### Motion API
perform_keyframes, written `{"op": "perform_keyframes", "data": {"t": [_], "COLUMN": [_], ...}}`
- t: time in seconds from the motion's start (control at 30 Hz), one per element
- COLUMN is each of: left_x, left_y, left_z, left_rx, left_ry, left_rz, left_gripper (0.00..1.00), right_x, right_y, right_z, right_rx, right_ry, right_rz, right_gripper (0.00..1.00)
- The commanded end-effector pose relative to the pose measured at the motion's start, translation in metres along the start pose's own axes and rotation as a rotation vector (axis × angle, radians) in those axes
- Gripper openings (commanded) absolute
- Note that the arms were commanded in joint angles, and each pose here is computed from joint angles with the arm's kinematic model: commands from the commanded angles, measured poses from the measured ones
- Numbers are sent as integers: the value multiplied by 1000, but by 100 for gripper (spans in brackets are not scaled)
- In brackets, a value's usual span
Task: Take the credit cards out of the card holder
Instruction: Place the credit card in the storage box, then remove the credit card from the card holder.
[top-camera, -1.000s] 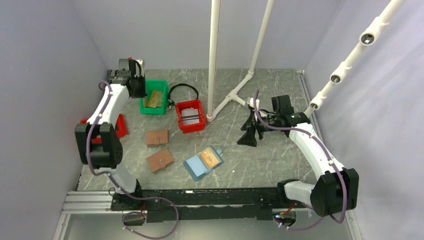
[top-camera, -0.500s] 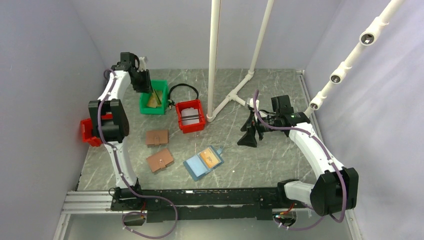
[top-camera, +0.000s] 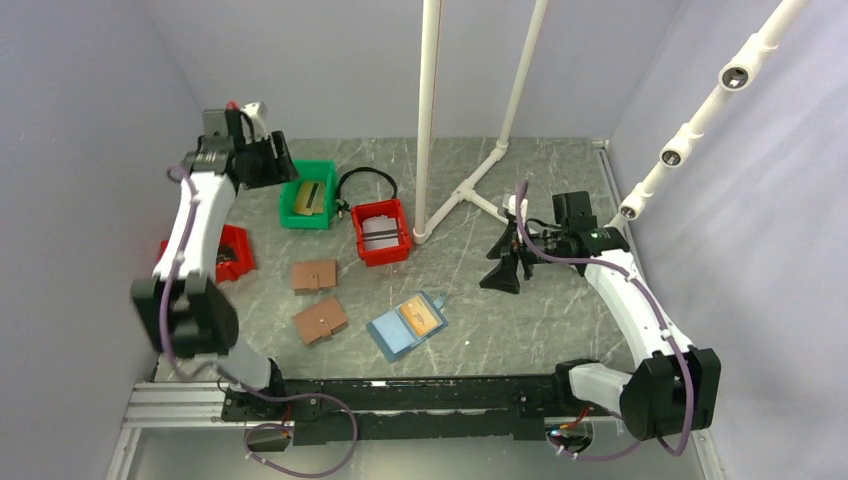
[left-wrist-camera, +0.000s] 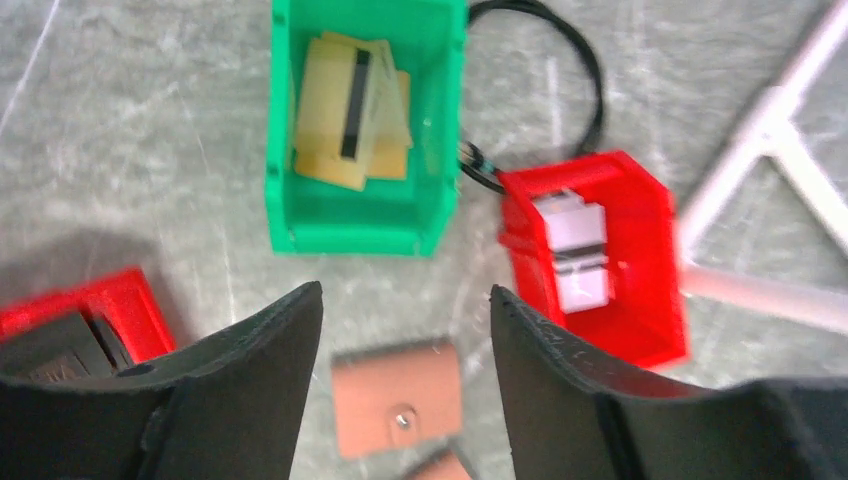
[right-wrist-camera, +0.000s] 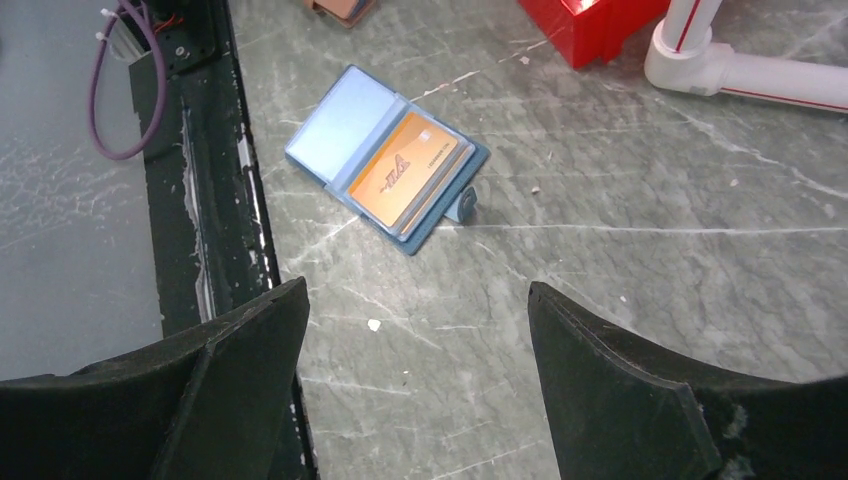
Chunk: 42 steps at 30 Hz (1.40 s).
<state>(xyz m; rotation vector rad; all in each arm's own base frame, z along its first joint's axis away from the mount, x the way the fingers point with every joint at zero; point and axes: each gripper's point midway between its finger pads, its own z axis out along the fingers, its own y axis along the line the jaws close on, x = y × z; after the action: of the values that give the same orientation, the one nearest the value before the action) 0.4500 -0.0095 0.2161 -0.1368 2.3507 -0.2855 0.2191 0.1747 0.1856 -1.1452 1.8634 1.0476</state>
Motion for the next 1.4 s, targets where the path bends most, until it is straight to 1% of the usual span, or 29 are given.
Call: {"op": "perform_keyframes", "data": {"t": [0.0,0.03,0.07,0.1,0.17,0.3,0.47,0.57,0.67,0.77,0.87,1.0,1.2,1.37], "left_x": [15,24,36,48,72,111,144,160,174,189,200,211,210,215], "left_y": [-33,-36,-38,-41,-50,-77,-101,-111,-119,-123,-123,-125,-129,-141], "left_z": [-74,-93,-102,-110,-126,-149,-165,-169,-175,-185,-191,-195,-189,-173], "left_rx": [112,121,127,142,196,357,503,567,612,629,641,679,730,754], "left_ry": [-177,-219,-241,-251,-266,-233,-134,-81,-83,-102,-122,-120,-123,-54], "left_rz": [-64,-92,-124,-164,-188,-241,-308,-344,-352,-345,-355,-369,-404,-390], "left_gripper": [79,91,99,99,100,99,98,96,95,95,95,95,94,92], "right_x": [-13,-14,-14,-15,-15,-15,-19,-19,-21,-23,-20,-8,-3,2], "right_y": [10,11,11,11,11,8,7,10,13,17,16,12,12,2], "right_z": [-8,-9,-10,-11,-13,-16,-19,-20,-17,-7,5,10,14,18], "right_rx": [-21,-21,-16,-10,4,37,52,15,-23,-63,-86,-85,-90,-58], "right_ry": [-60,-65,-70,-74,-79,-80,-74,-55,-53,-80,-103,-82,-89,-78], "right_rz": [-91,-99,-110,-118,-135,-169,-226,-280,-290,-271,-242,-209,-172,-112], "right_gripper": [83,83,83,83,83,83,84,85,85,85,85,85,86,87]}}
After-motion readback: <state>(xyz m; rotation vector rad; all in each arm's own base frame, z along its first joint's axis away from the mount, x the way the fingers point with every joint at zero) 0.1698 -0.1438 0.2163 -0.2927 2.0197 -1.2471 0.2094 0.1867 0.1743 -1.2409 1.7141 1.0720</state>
